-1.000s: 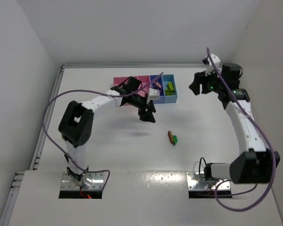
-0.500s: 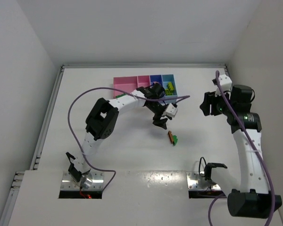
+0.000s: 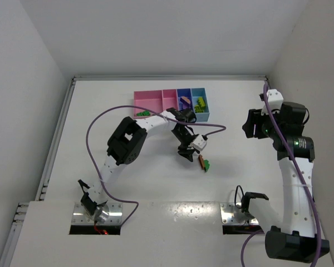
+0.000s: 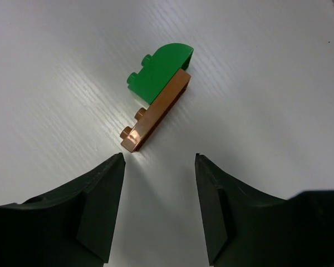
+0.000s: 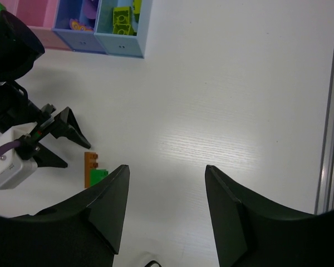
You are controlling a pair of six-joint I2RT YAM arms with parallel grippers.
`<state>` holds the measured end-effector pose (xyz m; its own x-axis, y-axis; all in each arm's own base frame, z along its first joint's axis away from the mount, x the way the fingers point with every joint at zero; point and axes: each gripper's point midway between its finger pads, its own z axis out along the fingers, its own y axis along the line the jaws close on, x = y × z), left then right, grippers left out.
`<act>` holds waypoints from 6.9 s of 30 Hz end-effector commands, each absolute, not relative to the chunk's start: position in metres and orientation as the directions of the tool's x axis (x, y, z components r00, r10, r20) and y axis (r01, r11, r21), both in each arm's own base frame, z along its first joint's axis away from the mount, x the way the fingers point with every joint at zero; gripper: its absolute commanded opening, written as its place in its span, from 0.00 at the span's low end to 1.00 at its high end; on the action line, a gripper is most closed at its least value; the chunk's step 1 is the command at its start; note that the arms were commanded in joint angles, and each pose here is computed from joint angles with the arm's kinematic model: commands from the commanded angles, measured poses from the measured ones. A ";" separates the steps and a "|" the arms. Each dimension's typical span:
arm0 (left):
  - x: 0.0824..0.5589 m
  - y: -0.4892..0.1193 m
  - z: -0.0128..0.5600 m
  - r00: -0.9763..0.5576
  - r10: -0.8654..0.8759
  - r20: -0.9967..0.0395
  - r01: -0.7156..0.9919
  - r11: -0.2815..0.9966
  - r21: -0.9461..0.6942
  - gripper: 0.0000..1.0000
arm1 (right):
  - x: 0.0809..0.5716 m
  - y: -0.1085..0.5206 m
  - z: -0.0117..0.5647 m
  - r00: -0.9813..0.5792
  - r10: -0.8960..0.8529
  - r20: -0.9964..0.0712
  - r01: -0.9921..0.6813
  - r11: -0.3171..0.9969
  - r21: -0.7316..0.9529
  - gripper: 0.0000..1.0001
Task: Sort the legos into containers by color
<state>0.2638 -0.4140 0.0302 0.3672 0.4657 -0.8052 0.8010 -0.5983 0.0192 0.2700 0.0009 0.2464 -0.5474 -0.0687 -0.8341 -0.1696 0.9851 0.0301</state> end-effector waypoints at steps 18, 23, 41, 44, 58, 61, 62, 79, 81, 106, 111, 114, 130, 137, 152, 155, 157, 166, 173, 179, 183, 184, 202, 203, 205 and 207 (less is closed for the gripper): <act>0.265 -0.448 0.037 0.406 0.442 -0.800 0.796 -0.601 0.072 0.68 | 0.258 -0.005 0.274 -0.520 0.008 -0.854 -0.125 0.988 0.086 0.57; 0.262 -0.452 0.040 0.415 0.433 -0.800 0.790 -0.608 0.081 0.58 | 0.258 -0.005 0.274 -0.520 0.008 -0.854 -0.125 0.988 0.086 0.57; 0.218 -0.452 0.045 0.457 0.374 -0.807 0.696 -0.716 0.062 0.48 | 0.256 -0.005 0.269 -0.532 -0.006 -0.846 -0.133 0.988 0.077 0.57; 0.217 -0.452 0.042 0.459 0.402 -0.792 0.702 -0.711 0.046 0.31 | 0.255 -0.005 0.267 -0.539 -0.013 -0.842 -0.138 0.988 0.072 0.57; 0.258 -0.395 0.093 0.330 0.477 -0.815 0.939 -0.251 0.234 0.08 | 0.254 0.049 0.196 -0.700 -0.031 -0.713 -0.400 0.845 0.355 0.59; 0.279 -0.389 0.149 0.405 0.424 -0.810 0.907 -0.077 0.414 0.08 | 0.266 0.060 0.195 -0.722 0.034 -0.691 -0.425 0.766 0.482 0.59; 0.283 -0.380 0.148 0.391 0.452 -0.802 0.903 -0.021 0.429 0.08 | 0.269 0.066 0.195 -0.727 0.047 -0.685 -0.445 0.728 0.522 0.59; 0.286 -0.375 0.249 0.320 0.271 -0.908 0.913 0.170 0.372 0.08 | 0.317 0.160 0.245 -0.649 -0.060 -0.758 -0.752 0.203 0.627 0.60; 0.288 -0.375 0.258 0.333 0.252 -0.909 0.903 0.191 0.384 0.08 | 0.320 0.163 0.244 -0.654 -0.073 -0.753 -0.749 0.201 0.632 0.65; 0.297 -0.378 0.273 0.389 0.244 -0.889 0.873 0.210 0.439 0.08 | 0.319 0.188 0.240 -0.714 -0.080 -0.695 -0.698 0.150 0.700 0.12; 0.273 -0.384 0.245 0.390 0.276 -0.879 0.889 0.135 0.437 0.08 | 0.338 0.193 0.251 -0.754 -0.030 -0.656 -0.656 0.102 0.748 0.05; 0.265 -0.382 0.233 0.375 0.291 -0.880 0.899 0.117 0.422 0.08 | 0.351 0.194 0.259 -0.760 -0.016 -0.650 -0.648 0.091 0.756 0.05; 0.387 -0.244 0.270 -0.247 -0.051 -0.968 0.593 0.781 -0.193 0.06 | 0.479 0.231 0.254 -0.565 0.004 -0.825 -0.731 0.462 0.503 0.03; 0.435 -0.149 0.268 -0.313 -0.188 -0.931 0.325 0.900 -0.291 0.04 | 0.504 0.266 0.224 -0.514 -0.105 -0.851 -0.735 0.566 0.374 0.03; 0.449 -0.127 0.255 -0.374 -0.200 -0.906 0.346 0.876 -0.337 0.04 | 0.534 0.294 0.178 -0.463 -0.223 -0.858 -0.733 0.640 0.229 0.03; 0.451 -0.129 0.253 -0.372 -0.191 -0.908 0.362 0.871 -0.331 0.04 | 0.525 0.314 0.179 -0.439 -0.241 -0.866 -0.784 0.574 0.237 0.03; 0.454 -0.127 0.247 -0.381 -0.192 -0.905 0.358 0.871 -0.336 0.04 | 0.517 0.329 0.174 -0.437 -0.253 -0.863 -0.803 0.542 0.248 0.03; 0.466 -0.126 0.249 -0.390 -0.221 -0.894 0.378 0.846 -0.375 0.04 | 0.522 0.367 0.145 -0.430 -0.275 -0.860 -0.835 0.483 0.263 0.03; 0.475 -0.130 0.252 -0.397 -0.228 -0.889 0.406 0.825 -0.393 0.04 | 0.531 0.370 0.128 -0.446 -0.281 -0.850 -0.812 0.528 0.251 0.54; 0.487 -0.156 0.246 -0.402 -0.216 -0.890 0.442 0.805 -0.396 0.04 | 0.540 0.347 0.161 -0.424 -0.250 -0.870 -0.774 0.600 0.204 0.80; 0.498 -0.188 0.248 -0.391 -0.206 -0.897 0.484 0.783 -0.391 0.04 | 0.551 0.286 0.199 -0.411 -0.221 -0.884 -0.684 0.717 0.139 0.80; 0.499 -0.196 0.246 -0.396 -0.200 -0.896 0.494 0.776 -0.392 0.04 | 0.549 0.266 0.228 -0.386 -0.204 -0.900 -0.650 0.753 0.108 0.80; 0.570 -0.285 0.158 -0.532 -0.178 -0.828 0.453 0.766 -0.456 0.11 | 0.466 0.035 0.237 -0.517 -0.114 -0.848 -0.293 0.955 0.050 0.81; 0.573 -0.293 0.165 -0.519 -0.178 -0.836 0.470 0.758 -0.453 0.13 | 0.462 0.035 0.238 -0.515 -0.114 -0.850 -0.293 0.955 0.049 0.81; 0.577 -0.293 0.152 -0.533 -0.166 -0.830 0.456 0.770 -0.447 0.22 | 0.459 0.026 0.237 -0.521 -0.111 -0.846 -0.284 0.958 0.049 0.81; 0.577 -0.300 0.157 -0.530 -0.162 -0.833 0.467 0.764 -0.446 0.36 | 0.456 0.022 0.238 -0.521 -0.106 -0.847 -0.275 0.960 0.049 0.81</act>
